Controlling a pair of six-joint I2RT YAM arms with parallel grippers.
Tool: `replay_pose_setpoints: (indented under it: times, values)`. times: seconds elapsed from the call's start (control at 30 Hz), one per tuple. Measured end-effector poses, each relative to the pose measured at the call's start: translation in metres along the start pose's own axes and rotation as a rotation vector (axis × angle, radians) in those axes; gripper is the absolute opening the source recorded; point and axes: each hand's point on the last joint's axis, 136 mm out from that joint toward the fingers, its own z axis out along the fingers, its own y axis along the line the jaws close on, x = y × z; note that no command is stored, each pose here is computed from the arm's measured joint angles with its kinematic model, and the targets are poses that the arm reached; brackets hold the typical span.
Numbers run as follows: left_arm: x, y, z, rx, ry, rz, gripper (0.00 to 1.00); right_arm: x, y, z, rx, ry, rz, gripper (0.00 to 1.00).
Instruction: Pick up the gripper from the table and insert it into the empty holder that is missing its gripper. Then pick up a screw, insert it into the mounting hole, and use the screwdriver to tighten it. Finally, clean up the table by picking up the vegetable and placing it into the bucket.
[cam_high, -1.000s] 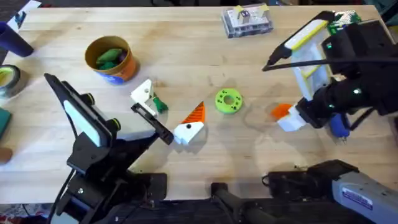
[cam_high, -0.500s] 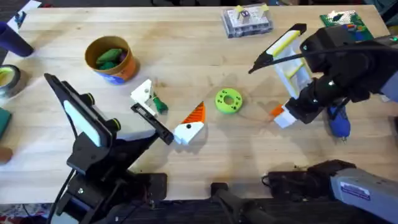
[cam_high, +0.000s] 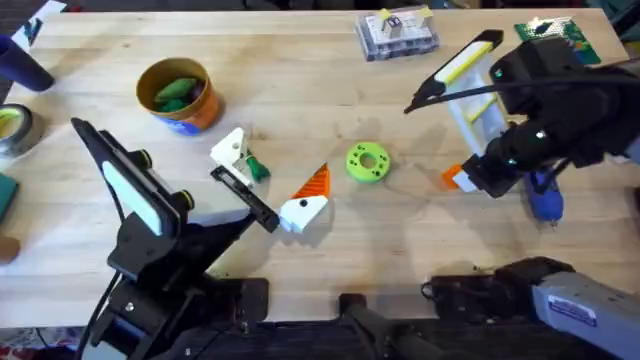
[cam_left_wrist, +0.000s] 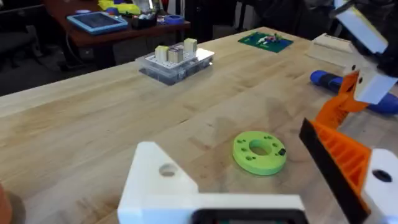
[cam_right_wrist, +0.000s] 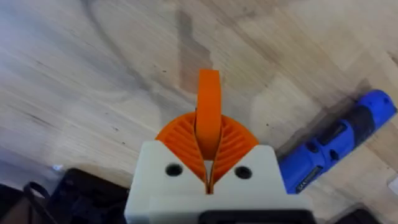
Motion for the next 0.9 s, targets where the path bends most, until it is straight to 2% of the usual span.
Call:
replay_pose_setpoints:
  times: [0.1,0.3,0.43,0.53,0.7,0.9]
  values:
    - [0.0,0.0,0.0,0.0,0.0,0.0,0.99,-0.009,-0.004,-0.021,0.027,-0.094,0.045,0.015]
    - [0.0,0.0,0.0,0.0,0.0,0.0,0.99,-0.041,-0.001,-0.089,0.03,-0.476,0.159,0.013]
    - [0.0,0.0,0.0,0.0,0.0,0.0,0.99,-0.054,0.005,-0.122,-0.033,-0.664,0.289,0.012]
    - [0.0,0.0,0.0,0.0,0.0,0.0,0.99,-0.071,0.01,-0.135,-0.139,-0.749,0.406,0.011]
    - [0.0,0.0,0.0,0.0,0.0,0.0,0.99,-0.101,0.023,-0.135,-0.362,-0.77,0.539,0.011]
    - [0.0,-0.003,0.0,0.017,-0.001,0.0,0.99,-0.131,0.055,-0.108,-0.669,-0.626,0.567,0.011]
